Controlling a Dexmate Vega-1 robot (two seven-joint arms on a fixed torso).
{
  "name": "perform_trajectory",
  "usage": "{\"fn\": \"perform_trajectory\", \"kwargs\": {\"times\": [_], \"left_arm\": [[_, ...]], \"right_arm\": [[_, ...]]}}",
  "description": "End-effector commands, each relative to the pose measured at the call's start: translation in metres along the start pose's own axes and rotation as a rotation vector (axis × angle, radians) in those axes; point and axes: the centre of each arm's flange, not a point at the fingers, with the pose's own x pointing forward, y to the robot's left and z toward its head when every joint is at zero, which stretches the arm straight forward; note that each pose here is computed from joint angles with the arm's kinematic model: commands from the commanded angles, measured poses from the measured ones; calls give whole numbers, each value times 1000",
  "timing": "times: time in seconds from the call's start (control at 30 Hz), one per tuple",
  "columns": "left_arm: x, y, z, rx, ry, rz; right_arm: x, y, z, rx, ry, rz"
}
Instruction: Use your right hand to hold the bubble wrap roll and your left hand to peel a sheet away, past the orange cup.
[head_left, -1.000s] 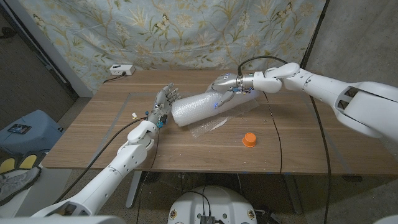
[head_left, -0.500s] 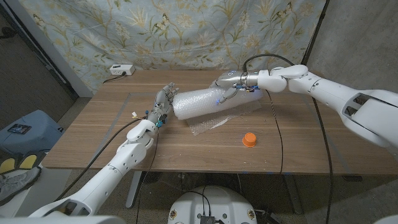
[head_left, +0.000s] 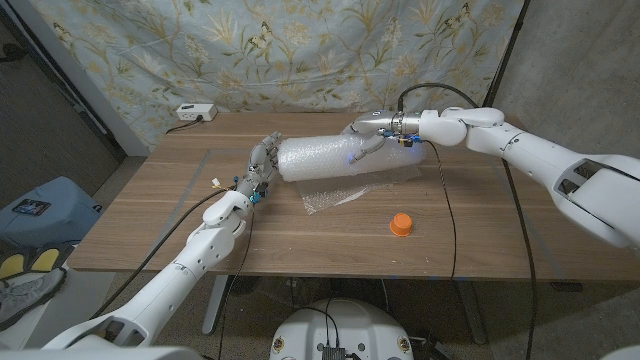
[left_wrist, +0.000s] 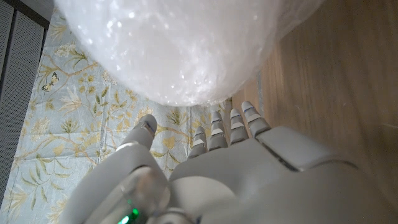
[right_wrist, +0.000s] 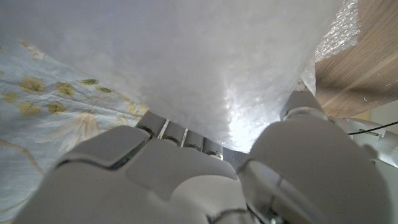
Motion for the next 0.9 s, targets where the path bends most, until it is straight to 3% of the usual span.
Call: {"fn": "perform_trajectory", "kwargs": {"times": [0.03,0.9], "left_arm": [[0,-1,-1,-6,5,-4],[4,-3,-4,-15,7,-14]], "right_arm": [[-8,-3,-3,92,18,-3],[-34,-14,-8,271,114,-67]]}}
